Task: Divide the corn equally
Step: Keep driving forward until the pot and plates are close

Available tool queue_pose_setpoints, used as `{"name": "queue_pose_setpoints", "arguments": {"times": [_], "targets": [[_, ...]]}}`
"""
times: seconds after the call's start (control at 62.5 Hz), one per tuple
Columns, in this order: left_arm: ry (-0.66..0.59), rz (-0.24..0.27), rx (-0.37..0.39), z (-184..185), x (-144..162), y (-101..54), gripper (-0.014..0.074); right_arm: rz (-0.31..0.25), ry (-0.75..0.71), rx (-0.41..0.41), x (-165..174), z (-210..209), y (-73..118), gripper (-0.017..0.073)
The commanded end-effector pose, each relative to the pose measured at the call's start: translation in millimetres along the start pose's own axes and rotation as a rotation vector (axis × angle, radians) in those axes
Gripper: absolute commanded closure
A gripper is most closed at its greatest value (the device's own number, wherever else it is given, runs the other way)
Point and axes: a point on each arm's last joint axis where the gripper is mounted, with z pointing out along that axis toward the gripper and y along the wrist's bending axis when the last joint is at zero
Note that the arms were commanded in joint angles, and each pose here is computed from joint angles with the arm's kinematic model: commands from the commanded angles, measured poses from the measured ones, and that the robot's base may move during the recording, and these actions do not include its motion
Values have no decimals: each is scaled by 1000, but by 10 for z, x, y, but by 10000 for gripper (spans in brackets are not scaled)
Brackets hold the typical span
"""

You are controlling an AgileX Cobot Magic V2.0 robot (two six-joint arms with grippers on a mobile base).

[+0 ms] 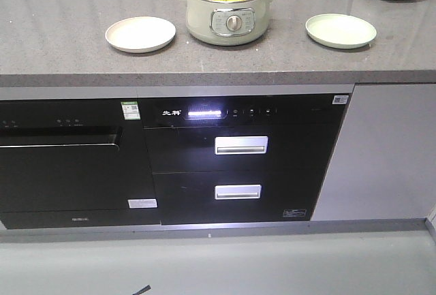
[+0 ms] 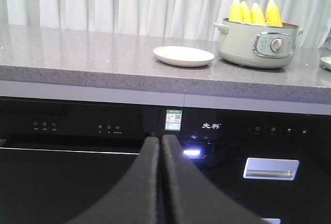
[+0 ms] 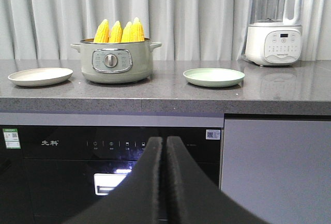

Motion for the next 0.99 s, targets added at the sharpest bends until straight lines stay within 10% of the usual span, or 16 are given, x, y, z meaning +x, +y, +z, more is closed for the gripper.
{"name": "queue_pose_setpoints", "arguments": {"times": [0.0,0.976], "targets": [[-71,-7,3,-7,-27,2,600,-4,-57,-4,-31,9,5,564],[-71,-7,3,-7,-27,2,600,-4,-57,-4,-31,9,5,564]]}}
